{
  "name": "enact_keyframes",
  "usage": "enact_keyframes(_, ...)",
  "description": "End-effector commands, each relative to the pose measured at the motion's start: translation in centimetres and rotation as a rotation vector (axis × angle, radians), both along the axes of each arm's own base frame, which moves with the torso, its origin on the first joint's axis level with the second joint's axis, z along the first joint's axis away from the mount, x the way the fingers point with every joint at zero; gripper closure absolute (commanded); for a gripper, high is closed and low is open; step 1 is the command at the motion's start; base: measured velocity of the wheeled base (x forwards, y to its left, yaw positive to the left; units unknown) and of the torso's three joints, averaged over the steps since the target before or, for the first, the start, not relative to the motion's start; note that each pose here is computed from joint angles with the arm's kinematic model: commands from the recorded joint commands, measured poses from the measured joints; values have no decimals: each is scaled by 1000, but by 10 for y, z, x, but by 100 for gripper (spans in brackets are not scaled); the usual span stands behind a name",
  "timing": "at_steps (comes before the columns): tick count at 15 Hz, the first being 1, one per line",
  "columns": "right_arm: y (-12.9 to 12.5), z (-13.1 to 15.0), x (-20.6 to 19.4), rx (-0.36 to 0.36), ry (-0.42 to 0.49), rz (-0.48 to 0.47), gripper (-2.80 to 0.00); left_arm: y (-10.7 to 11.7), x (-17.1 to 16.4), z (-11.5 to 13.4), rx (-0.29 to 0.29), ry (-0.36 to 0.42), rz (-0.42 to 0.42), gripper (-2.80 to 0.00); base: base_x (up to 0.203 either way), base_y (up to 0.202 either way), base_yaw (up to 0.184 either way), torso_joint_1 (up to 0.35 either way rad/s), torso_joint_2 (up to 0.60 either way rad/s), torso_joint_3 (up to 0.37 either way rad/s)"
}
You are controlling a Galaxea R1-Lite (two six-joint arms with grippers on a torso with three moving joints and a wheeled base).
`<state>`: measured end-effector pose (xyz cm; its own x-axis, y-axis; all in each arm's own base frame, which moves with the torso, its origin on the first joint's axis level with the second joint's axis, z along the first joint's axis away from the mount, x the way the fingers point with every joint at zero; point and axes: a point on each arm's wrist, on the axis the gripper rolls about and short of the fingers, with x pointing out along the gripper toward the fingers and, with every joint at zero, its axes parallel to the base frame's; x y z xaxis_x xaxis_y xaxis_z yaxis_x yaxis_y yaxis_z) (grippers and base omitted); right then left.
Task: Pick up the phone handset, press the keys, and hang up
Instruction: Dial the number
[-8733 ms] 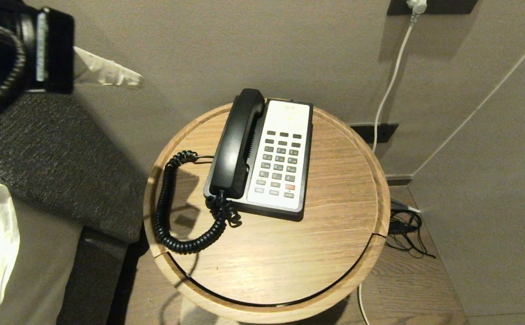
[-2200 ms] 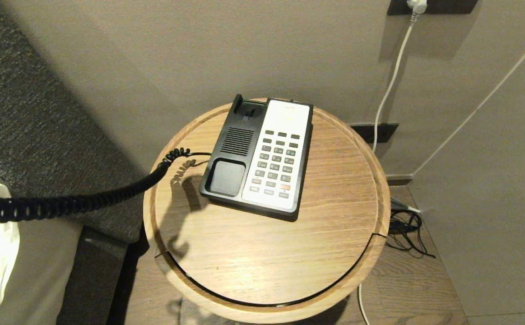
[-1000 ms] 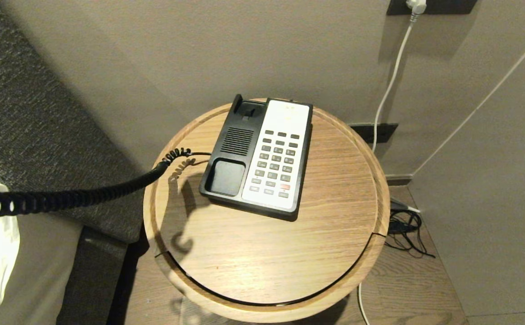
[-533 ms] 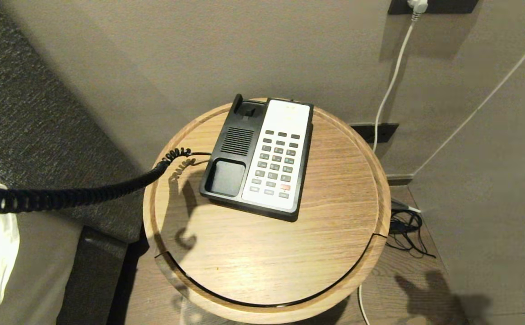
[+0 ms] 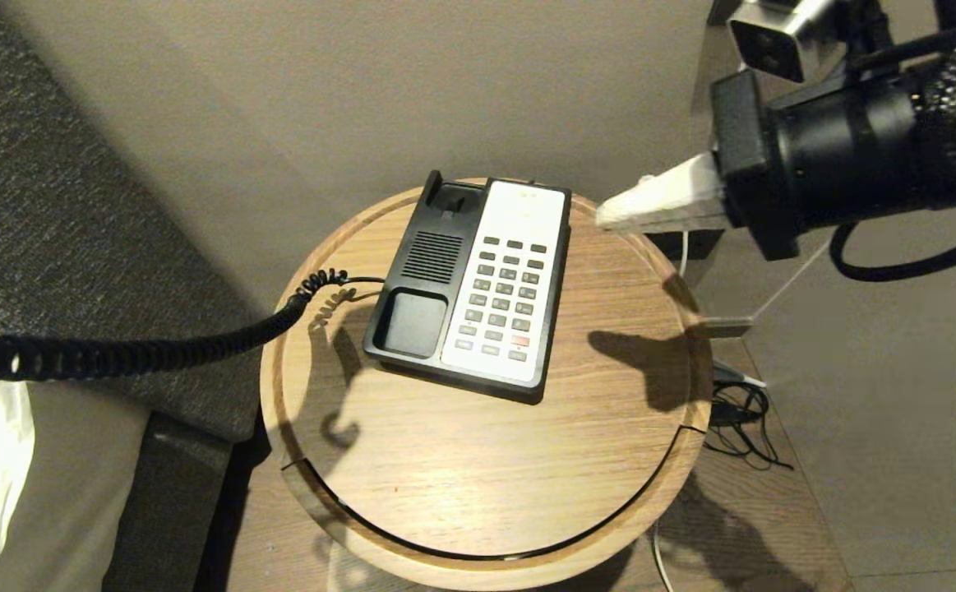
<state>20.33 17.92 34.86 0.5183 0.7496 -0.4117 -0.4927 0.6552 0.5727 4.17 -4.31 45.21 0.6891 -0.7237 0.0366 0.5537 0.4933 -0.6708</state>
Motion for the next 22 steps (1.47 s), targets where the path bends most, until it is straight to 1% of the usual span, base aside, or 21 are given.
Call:
enact_keyframes(1, 37, -18, 13, -49, 37, 29, 0, 0, 1, -1, 1, 7, 7, 0, 0, 0, 0, 0, 0, 0)
enact_keyframes(2, 43, -24, 18, -61, 44, 24, 0, -1, 2, -1, 4, 8, 12, 0, 0, 0, 0, 0, 0, 0)
enact_keyframes(5, 58, -32, 34, -46, -4, -16, 0, -1, 2, -1, 5, 10, 15, 0, 0, 0, 0, 0, 0, 0)
enact_keyframes(9, 72, -45, 50, -44, -24, -44, 0, -1, 2, -2, 10, 14, 18, 0, 0, 0, 0, 0, 0, 0)
enact_keyframes(14, 81, -57, 59, -61, -14, -43, 0, -2, 4, -3, 16, 18, 21, 0, 0, 0, 0, 0, 0, 0)
enact_keyframes(22, 82, -61, 65, -60, -19, -51, 0, -2, 4, -4, 18, 23, 21, 0, 0, 0, 0, 0, 0, 0)
